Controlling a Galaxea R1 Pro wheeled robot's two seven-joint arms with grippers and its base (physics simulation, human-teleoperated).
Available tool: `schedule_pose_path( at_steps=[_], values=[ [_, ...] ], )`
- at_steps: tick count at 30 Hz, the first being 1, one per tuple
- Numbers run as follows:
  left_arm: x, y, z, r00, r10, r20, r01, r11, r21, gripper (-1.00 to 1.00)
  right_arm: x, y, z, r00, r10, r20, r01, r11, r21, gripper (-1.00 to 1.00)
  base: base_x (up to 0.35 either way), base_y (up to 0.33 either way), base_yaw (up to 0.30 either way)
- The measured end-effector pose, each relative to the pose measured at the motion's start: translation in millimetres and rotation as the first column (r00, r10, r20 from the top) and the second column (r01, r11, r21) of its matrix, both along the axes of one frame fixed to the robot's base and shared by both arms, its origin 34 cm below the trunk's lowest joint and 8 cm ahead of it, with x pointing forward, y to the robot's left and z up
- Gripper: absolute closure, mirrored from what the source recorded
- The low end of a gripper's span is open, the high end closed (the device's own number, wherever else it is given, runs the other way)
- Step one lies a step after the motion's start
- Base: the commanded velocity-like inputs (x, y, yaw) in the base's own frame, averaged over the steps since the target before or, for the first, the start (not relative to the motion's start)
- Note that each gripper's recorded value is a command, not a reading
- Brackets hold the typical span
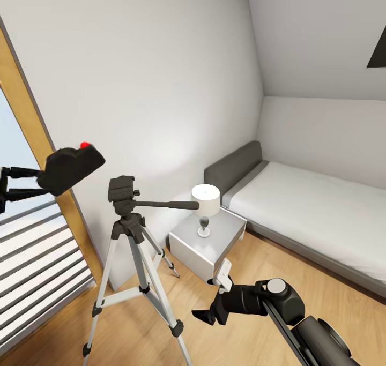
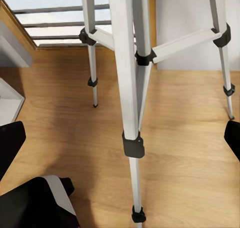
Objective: Attach the digital camera to the camera tripod in the bedroom.
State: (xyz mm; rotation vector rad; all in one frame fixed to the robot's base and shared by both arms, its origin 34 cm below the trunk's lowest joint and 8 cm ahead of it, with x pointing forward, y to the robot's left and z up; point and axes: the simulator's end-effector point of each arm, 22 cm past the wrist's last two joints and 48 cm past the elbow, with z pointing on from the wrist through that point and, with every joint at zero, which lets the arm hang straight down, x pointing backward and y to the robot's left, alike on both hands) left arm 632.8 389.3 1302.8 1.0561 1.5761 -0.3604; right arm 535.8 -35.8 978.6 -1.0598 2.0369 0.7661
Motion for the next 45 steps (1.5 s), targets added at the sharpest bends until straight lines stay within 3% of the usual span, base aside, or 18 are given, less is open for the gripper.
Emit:
schedule_pose_path(
  at_steps=[4, 6, 14, 21, 23, 30, 37, 45],
  values=[
    [12.7, -27.9, 21.9, 0.996, -0.094, -0.006, 0.094, 0.993, 0.073, 1.00, -0.7, 0.9, -0.2, 1.000, 0.002, -0.001, -0.002, 1.000, 0.000, -1.00, 0.000, 0.000, 0.000],
    [17.8, -44.3, 38.1, 0.990, -0.144, -0.005, 0.143, 0.981, 0.129, 1.00, -1.0, 1.0, -0.2, 1.000, 0.002, -0.002, -0.002, 1.000, 0.000, -1.00, 0.000, 0.000, 0.000],
    [26.3, -52.9, 77.3, 0.984, -0.176, 0.022, 0.168, 0.965, 0.202, 1.00, -1.4, 1.5, -0.5, 1.000, 0.003, -0.002, -0.003, 1.000, -0.001, -1.00, 0.000, 0.000, 0.000],
    [29.6, -60.9, 93.1, 0.978, -0.208, 0.033, 0.196, 0.958, 0.210, 1.00, -0.9, 1.1, -0.2, 1.000, 0.001, -0.003, -0.001, 1.000, 0.000, -1.00, 0.000, 0.000, 0.000],
    [32.0, -72.1, 94.4, 0.968, -0.248, 0.030, 0.236, 0.948, 0.212, 1.00, -0.9, 1.2, 0.2, 1.000, 0.000, -0.006, 0.000, 1.000, 0.003, -1.00, 0.000, 0.000, 0.000],
    [36.9, -94.6, 87.2, 0.949, -0.314, -0.007, 0.308, 0.924, 0.227, 1.00, -3.1, 0.0, -2.0, 0.999, -0.010, -0.050, 0.010, 1.000, -0.006, -1.00, 0.000, 0.000, 0.000],
    [38.9, -105.4, 83.2, 0.940, -0.341, -0.032, 0.338, 0.911, 0.237, 1.00, -5.0, 1.9, 0.6, 0.996, -0.010, -0.086, 0.010, 1.000, 0.002, -1.00, 0.000, 0.000, 0.000],
    [39.3, -110.5, 80.3, 0.935, -0.353, -0.045, 0.353, 0.905, 0.239, 1.00, -14.4, 23.5, 13.1, 0.993, 0.032, -0.117, -0.025, 0.998, 0.063, -1.00, 0.000, 0.000, 0.000]
  ],
)
